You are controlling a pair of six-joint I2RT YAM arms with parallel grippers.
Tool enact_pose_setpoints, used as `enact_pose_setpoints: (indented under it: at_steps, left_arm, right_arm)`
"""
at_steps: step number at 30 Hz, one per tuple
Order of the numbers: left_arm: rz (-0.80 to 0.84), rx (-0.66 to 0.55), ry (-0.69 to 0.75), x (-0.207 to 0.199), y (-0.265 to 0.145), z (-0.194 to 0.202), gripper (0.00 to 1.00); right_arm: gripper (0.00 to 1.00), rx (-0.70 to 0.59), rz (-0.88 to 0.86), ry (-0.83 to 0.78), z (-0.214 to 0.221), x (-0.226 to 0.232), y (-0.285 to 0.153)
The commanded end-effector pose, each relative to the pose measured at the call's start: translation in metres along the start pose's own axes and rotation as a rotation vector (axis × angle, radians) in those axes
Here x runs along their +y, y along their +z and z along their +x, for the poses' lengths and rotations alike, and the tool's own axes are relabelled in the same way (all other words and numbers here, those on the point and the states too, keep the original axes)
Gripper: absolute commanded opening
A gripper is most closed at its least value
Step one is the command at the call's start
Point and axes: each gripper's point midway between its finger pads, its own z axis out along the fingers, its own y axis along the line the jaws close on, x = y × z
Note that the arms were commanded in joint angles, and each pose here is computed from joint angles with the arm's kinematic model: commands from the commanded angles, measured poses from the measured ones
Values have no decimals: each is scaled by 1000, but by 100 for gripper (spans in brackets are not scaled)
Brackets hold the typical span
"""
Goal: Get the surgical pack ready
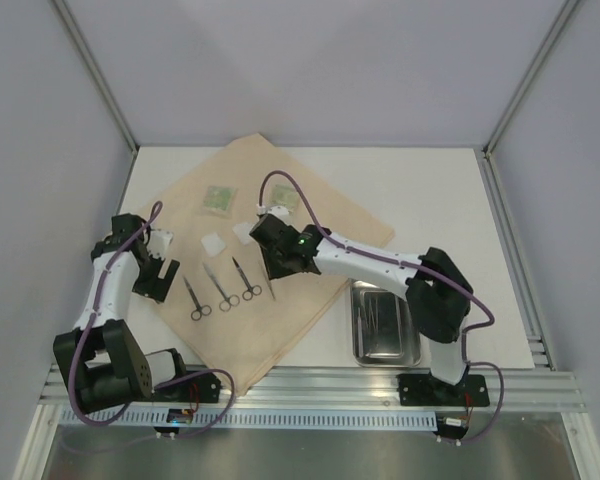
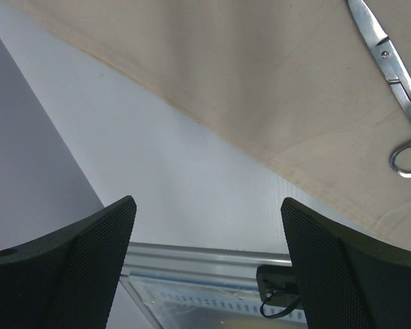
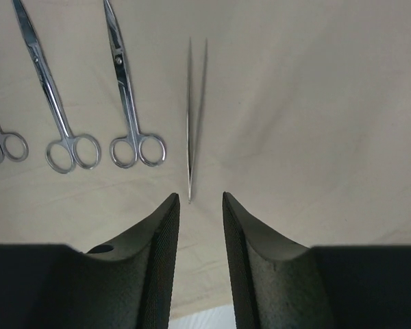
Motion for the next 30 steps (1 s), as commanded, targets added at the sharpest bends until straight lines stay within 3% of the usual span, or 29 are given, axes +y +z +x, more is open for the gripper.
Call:
enact_pose_setpoints:
  at_steps: [1, 20, 23, 27, 28, 30]
  left_arm:
    - [-42, -51, 0, 14, -5, -16, 96]
    - [-43, -16, 15, 17, 8, -16, 96]
    - [-42, -24, 13, 16, 6, -16, 96]
    - [-33, -27, 13, 13, 6, -14, 96]
    - [-32, -26, 14, 12, 6, -13, 96]
    - [-40, -28, 13, 13, 6, -11, 96]
  right_arm:
    - [34, 4, -66, -84, -14, 27, 15]
    - [32, 182, -23, -114, 32, 26, 77]
    - [26, 192, -10, -107, 38, 23, 80]
    - [11, 182, -17, -103, 36, 23, 77]
    - [3, 175, -17, -99, 34, 24, 74]
    - [1, 155, -3, -93, 27, 22, 67]
